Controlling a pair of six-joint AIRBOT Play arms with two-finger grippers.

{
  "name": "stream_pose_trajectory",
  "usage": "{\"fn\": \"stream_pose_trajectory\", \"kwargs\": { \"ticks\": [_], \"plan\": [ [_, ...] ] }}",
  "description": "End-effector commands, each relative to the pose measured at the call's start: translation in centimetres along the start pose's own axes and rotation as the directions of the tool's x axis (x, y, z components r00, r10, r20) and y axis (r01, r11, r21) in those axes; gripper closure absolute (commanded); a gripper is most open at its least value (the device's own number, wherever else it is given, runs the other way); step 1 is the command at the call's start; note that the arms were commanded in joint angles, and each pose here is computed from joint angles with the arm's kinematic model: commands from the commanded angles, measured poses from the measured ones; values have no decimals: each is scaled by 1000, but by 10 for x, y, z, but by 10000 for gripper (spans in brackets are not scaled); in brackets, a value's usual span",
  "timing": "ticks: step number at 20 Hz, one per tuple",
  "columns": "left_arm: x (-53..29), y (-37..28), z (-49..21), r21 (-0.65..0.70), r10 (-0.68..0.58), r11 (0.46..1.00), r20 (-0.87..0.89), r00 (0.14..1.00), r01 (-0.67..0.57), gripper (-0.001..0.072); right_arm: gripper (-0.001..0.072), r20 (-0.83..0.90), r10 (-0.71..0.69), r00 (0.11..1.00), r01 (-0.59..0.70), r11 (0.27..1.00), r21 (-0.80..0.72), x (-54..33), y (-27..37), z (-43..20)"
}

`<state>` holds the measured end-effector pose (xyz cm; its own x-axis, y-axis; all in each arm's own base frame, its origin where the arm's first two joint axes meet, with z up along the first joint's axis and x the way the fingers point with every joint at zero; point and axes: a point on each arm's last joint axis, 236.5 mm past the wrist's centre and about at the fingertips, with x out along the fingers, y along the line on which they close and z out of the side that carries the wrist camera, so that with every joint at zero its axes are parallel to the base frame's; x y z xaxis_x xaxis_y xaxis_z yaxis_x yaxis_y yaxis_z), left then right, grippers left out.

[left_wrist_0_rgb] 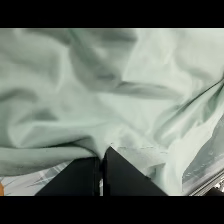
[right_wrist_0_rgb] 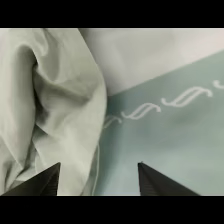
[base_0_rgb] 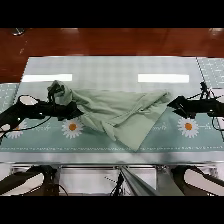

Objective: Fold the shirts.

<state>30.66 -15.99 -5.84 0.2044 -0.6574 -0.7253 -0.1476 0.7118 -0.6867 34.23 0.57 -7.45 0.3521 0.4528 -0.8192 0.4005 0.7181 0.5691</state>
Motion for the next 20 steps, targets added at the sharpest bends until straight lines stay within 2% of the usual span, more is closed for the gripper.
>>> {"fn": "stream_pose_trajectory", "kwargs": {
  "ticks": [1,7,8,9,10,11,13,15,18,20],
  "plan": [
    [-6,-12,13,24,-15,1000,29,999,14,684,142,-61,63,996,-63,998,3,22,12,-3],
    [-6,-12,13,24,-15,1000,27,1000,15,684,143,-170,49,984,-67,993,-96,60,38,-18],
    [-6,-12,13,24,-15,1000,27,1000,15,684,162,-188,45,981,-66,992,-108,66,41,-22],
    [-6,-12,13,24,-15,1000,28,999,15,684,233,-206,40,978,-65,991,-117,71,43,-27],
    [-7,-12,15,24,-16,1000,32,999,15,684,500,-217,31,976,-61,990,-131,73,42,-31],
    [-12,-14,20,26,-24,999,41,999,23,684,682,-227,38,973,-75,985,-158,72,45,-33],
    [-40,-37,43,49,-90,995,87,992,86,684,682,-241,56,969,-110,970,-216,53,62,-23],
    [-96,-81,92,101,-205,977,237,949,186,684,682,-155,89,984,-133,944,-301,13,102,16],
    [-223,-178,158,289,-431,900,474,767,327,684,682,103,209,972,-137,871,-472,-96,204,86],
    [-308,-238,170,460,-530,838,558,638,294,684,682,233,319,919,-123,791,-600,-184,271,100]
  ]
}}
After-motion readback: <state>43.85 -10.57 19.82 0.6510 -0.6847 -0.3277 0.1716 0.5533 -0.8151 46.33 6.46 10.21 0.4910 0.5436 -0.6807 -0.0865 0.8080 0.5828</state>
